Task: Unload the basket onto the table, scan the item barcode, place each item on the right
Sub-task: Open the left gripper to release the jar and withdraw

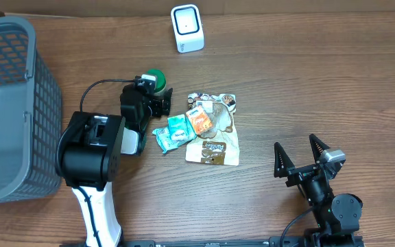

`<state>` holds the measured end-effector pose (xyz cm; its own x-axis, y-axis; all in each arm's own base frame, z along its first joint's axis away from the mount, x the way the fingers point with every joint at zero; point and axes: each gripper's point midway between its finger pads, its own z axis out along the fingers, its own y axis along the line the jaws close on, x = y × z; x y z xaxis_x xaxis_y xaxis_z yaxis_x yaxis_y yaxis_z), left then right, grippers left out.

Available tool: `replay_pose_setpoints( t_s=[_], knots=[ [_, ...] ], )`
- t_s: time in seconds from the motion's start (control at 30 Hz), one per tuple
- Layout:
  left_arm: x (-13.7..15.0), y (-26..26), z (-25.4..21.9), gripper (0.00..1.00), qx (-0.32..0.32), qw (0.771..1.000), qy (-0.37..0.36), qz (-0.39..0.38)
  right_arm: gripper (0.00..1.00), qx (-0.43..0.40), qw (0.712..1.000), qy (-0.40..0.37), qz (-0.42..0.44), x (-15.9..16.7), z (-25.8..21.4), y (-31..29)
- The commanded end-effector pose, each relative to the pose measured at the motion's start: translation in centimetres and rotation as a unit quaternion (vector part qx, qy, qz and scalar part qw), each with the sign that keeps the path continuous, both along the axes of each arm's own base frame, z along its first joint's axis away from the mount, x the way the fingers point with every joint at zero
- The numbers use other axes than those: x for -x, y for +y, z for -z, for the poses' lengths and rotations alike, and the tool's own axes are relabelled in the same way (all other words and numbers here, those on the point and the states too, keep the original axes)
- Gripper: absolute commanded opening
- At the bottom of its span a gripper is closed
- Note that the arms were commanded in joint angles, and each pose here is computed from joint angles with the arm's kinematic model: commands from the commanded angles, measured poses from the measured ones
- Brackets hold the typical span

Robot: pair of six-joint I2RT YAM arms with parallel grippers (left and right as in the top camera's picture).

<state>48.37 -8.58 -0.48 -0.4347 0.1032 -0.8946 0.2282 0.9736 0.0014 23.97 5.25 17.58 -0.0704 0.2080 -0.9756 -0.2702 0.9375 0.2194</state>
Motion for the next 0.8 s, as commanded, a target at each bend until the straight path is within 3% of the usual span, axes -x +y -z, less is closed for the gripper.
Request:
replay_pose_setpoints(
  t_s=[0.0,0.27,0.53,0.77],
  knots=[
    [3.5,0.5,4.2,1.0,-0.03,0.996,0.079,0.004,1.0,0.001,1.0,-0.003,0.003,0.0,0.1,-0.1],
    [2.7,0.4,-5.1,1.0,-0.028,0.999,0.025,0.006,1.0,0.001,1.0,-0.003,0.003,0.0,0.1,-0.1],
    [4.4,0.8,-15.2,1.0,-0.019,0.999,-0.038,0.001,1.0,0.001,1.0,-0.003,0.003,0.0,0.1,-0.1],
    [8.2,0.7,-22.9,1.0,0.083,0.994,-0.069,-0.017,1.0,0.001,1.0,-0.003,0.003,0.0,0.1,-0.1]
  ],
)
